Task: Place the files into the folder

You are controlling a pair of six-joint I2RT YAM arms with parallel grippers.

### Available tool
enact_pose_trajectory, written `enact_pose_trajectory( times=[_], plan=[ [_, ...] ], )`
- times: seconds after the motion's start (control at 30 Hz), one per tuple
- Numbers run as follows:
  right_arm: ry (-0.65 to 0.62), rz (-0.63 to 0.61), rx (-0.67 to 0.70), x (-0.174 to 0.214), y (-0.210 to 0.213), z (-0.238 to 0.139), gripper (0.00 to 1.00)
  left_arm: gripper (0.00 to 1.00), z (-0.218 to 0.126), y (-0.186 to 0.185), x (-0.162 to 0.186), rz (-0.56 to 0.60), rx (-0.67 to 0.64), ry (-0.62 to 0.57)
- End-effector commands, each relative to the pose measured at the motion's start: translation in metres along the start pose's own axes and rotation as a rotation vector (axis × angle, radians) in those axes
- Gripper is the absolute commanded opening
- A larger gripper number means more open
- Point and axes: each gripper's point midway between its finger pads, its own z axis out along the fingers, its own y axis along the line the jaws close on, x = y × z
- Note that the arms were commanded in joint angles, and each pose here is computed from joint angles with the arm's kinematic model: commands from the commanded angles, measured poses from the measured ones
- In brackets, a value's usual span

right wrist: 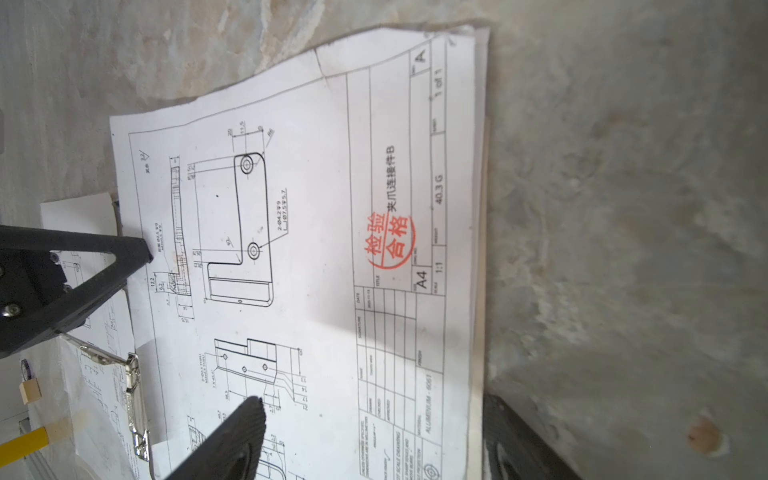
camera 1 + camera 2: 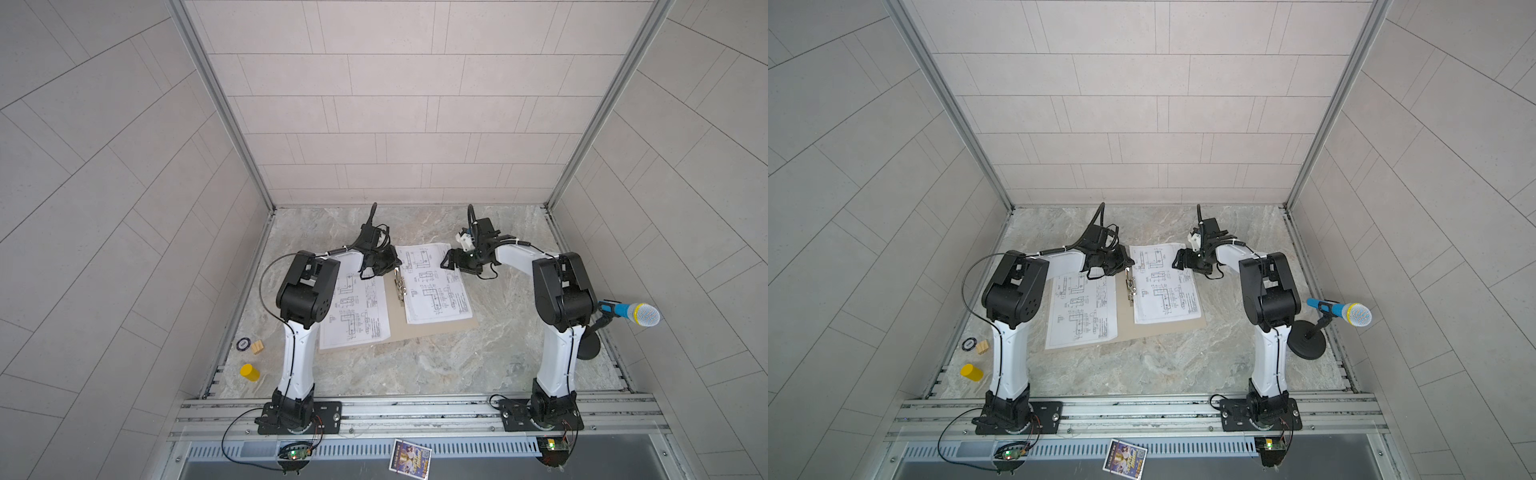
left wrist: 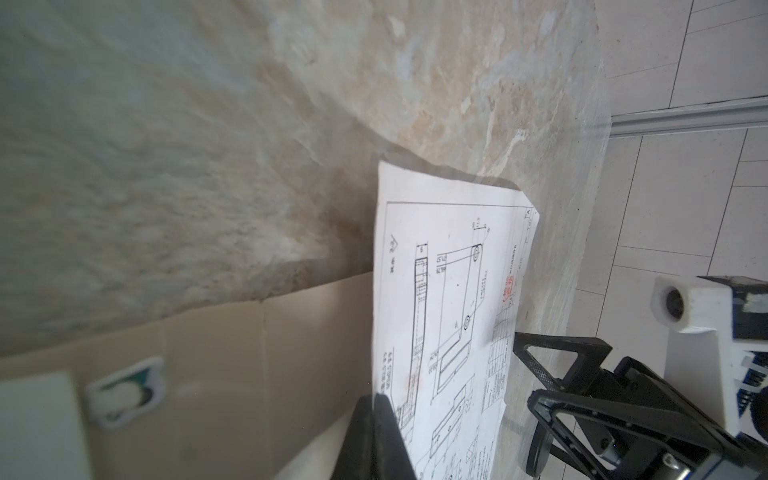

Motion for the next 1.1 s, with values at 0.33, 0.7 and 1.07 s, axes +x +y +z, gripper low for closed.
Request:
enact_pose_trajectory(
  times=[0.33, 0.7, 1.07],
  plan=[
    [0.079, 0.008, 0.030, 0.022, -0.002, 0.000, 0.82, 0.08, -0.014, -0.005, -0.001, 0.032, 0.061, -0.023],
    [0.082, 0.010, 0.034, 0.023, -0.004, -0.001, 0.82, 0.09, -0.005, -0.012, -0.004, 0.018, 0.147, -0.041],
    [0.081, 0.011, 0.035, 0.022, -0.004, -0.001, 0.82, 0.10, -0.006, -0.007, 0.002, 0.013, 0.147, -0.035]
  ],
)
